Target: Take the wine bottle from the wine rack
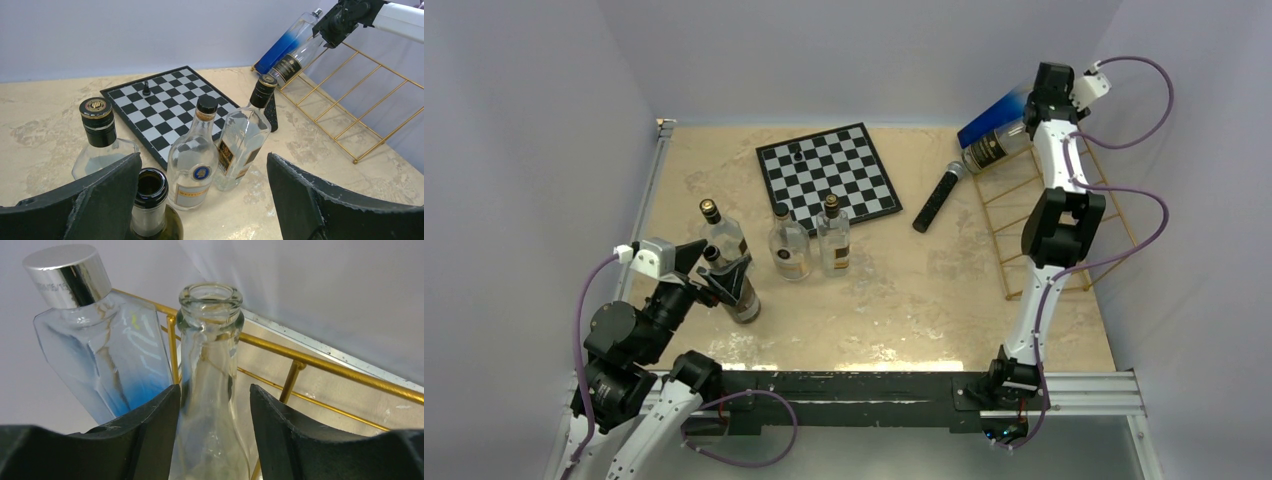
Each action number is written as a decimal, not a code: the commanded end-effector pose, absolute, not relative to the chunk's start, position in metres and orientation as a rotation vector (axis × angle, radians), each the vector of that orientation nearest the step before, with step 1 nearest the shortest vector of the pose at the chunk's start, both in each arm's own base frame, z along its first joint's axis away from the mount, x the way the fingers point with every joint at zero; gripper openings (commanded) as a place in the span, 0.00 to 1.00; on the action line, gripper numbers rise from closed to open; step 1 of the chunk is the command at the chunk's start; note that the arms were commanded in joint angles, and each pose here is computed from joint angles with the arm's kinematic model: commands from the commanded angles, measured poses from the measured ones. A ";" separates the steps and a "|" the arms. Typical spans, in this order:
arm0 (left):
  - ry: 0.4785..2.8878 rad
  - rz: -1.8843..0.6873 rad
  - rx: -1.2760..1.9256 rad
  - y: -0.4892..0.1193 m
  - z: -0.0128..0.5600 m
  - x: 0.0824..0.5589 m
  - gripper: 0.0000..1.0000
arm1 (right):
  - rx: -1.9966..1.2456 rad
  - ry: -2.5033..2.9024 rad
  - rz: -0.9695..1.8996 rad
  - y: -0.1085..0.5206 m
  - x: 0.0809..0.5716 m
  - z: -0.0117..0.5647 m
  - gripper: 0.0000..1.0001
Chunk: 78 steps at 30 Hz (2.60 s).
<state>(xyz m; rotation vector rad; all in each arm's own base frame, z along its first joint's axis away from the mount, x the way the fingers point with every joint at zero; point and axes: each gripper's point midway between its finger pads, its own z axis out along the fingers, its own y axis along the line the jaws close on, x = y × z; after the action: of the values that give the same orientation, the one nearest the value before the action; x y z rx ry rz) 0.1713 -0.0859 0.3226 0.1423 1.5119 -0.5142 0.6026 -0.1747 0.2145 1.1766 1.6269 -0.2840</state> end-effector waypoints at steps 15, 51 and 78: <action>1.481 -0.512 0.137 -0.086 0.331 0.175 0.98 | 1.093 1.394 -0.191 -0.187 0.614 0.274 0.00; 1.443 -0.520 0.131 -0.082 0.336 0.167 0.98 | 0.851 1.180 -0.288 -0.136 0.579 0.422 0.00; 1.448 -0.463 0.100 -0.072 0.333 0.170 0.98 | 0.382 1.093 -0.216 -0.036 0.497 0.537 0.00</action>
<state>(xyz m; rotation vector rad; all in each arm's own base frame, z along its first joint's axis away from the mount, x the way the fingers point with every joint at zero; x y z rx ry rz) 0.1683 -0.0781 0.3257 0.1132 1.4856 -0.4949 0.5692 -0.0558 0.4007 0.4540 1.4519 -0.3685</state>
